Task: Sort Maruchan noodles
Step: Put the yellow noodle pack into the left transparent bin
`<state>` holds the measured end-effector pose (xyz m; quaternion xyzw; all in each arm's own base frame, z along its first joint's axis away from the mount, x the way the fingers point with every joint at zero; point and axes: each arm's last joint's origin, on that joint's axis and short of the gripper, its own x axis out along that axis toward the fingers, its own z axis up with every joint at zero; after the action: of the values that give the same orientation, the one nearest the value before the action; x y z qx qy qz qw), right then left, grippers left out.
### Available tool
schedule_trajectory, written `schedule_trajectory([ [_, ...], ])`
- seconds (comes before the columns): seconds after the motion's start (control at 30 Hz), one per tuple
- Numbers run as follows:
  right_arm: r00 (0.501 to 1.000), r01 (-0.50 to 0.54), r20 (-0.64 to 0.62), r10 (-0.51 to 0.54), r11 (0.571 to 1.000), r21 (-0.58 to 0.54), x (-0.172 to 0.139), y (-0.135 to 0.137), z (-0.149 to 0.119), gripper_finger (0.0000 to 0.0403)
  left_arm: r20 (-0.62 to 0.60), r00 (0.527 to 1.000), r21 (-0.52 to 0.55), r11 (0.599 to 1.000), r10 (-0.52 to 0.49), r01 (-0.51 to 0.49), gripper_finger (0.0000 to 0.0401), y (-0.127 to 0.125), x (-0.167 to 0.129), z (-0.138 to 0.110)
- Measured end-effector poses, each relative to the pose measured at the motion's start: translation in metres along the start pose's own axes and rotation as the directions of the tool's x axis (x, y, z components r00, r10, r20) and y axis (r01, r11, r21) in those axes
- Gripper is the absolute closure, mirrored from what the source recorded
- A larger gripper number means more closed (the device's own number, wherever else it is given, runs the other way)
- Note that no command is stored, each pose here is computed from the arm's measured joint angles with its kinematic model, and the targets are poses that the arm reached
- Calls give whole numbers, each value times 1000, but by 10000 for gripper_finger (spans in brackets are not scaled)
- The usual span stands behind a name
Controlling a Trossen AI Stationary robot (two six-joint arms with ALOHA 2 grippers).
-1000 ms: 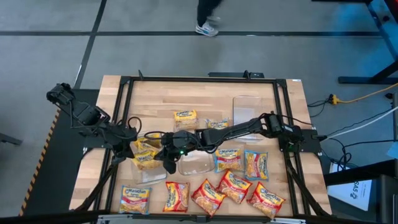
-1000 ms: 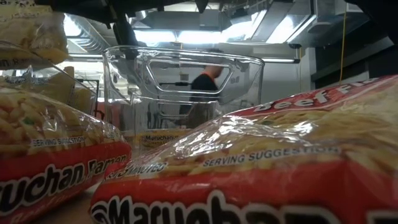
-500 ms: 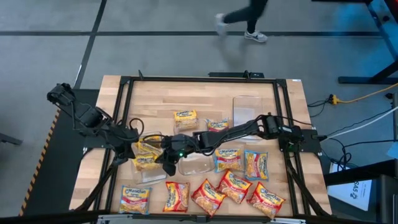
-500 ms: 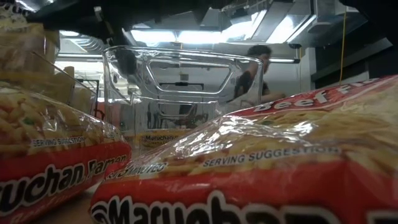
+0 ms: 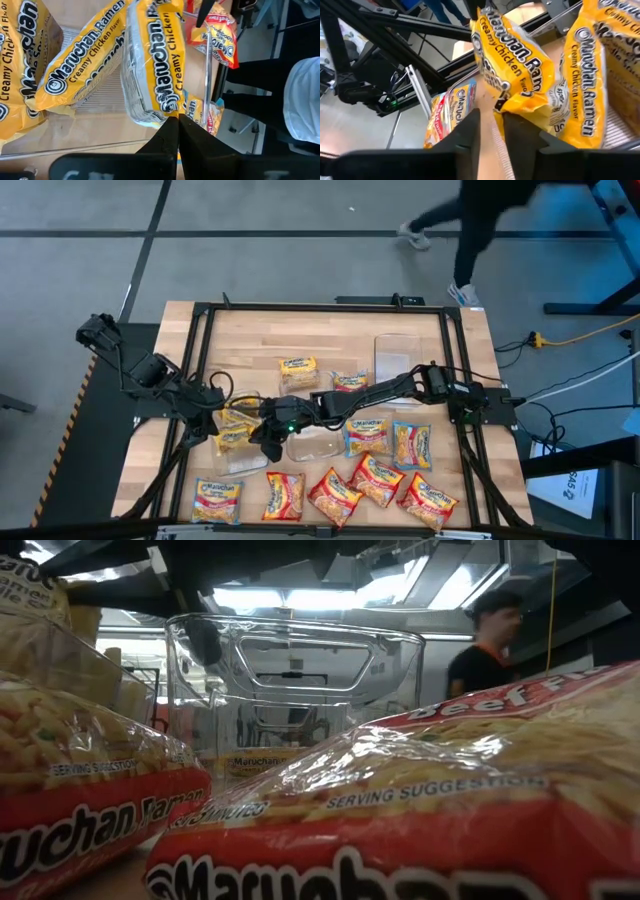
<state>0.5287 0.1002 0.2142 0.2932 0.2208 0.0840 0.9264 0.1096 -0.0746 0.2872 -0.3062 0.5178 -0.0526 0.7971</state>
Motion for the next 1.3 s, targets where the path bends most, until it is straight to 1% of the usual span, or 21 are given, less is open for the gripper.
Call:
schedule_trajectory([
  [0.2,999,-36,-24,37,998,59,-1,-5,4,279,2,1000,-1,1000,26,-26,401,1,2,0],
  [0.4,997,-53,-47,57,996,65,-1,-6,4,261,-11,998,-13,998,59,-60,401,2,4,0],
  [0.53,997,-56,-49,59,996,65,-1,-6,4,258,-10,996,-54,995,87,-87,397,4,4,-1],
  [0.87,996,-63,-62,69,994,89,-2,-8,5,258,-60,991,-63,990,123,-127,346,8,4,-4],
  [1.0,994,-36,-98,50,991,131,-3,-13,4,258,-63,990,-82,988,126,-131,341,8,4,-5],
  [1.13,992,-24,-121,42,989,147,-4,-18,5,258,-90,978,-89,976,189,-197,343,15,2,-8],
  [1.2,992,-24,-115,42,988,152,-5,-22,9,258,-76,969,-91,966,237,-243,343,18,1,-9],
  [1.3,996,-32,-80,45,988,153,-10,-28,28,258,-9,968,-100,963,252,-252,344,20,-5,-7],
])
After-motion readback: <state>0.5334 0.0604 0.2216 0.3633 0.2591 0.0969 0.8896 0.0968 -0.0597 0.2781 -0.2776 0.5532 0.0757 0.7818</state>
